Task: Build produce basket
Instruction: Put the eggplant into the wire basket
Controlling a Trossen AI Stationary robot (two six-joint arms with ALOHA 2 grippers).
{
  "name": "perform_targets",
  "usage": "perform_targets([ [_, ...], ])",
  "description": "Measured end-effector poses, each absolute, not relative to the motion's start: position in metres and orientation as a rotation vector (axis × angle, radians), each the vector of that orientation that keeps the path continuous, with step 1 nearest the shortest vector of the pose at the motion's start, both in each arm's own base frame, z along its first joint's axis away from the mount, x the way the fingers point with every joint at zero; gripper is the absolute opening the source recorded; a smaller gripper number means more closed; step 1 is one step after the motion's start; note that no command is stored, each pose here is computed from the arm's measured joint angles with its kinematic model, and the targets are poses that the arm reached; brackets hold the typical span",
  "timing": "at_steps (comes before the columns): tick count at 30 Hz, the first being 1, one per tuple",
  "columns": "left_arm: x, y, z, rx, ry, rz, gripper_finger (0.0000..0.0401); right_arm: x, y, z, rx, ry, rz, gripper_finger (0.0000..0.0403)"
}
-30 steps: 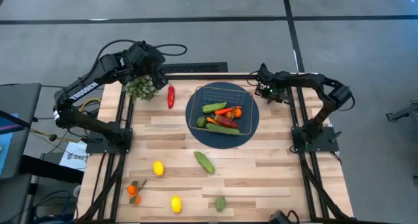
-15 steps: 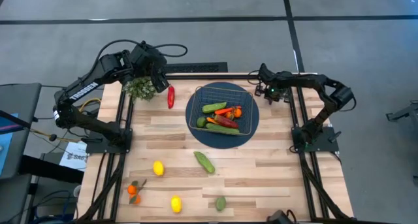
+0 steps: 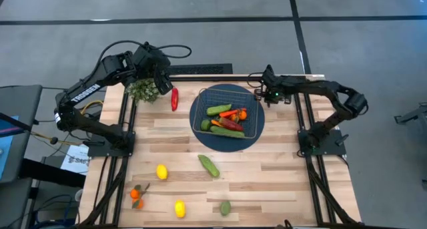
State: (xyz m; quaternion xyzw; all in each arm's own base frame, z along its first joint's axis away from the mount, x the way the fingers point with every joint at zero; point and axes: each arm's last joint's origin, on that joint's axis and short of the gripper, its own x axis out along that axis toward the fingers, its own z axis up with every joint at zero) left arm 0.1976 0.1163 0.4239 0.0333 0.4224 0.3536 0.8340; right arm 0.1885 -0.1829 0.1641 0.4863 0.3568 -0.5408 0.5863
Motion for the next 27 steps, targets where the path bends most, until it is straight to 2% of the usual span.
perform_targets([
  [7,0.198,0.116,0.424,0.071,0.895,0.749,0.0218,0.198,-0.158,0.212,1.019,0.686,-1.112,0.0027],
  [12,0.198,0.116,0.424,0.07,0.894,0.75,0.0218,0.183,-0.158,0.242,0.93,0.585,-1.184,0.0025],
  [18,0.198,0.116,0.424,0.067,0.893,0.751,0.0218,0.162,-0.165,0.256,0.95,0.516,-1.214,0.0022],
  [21,0.198,0.116,0.424,0.063,0.892,0.753,0.0218,0.165,-0.163,0.266,0.959,0.443,-1.107,0.0025],
  [27,0.198,0.116,0.424,0.051,0.887,0.759,0.0218,0.192,-0.144,0.293,0.886,0.253,-0.777,0.0022],
])
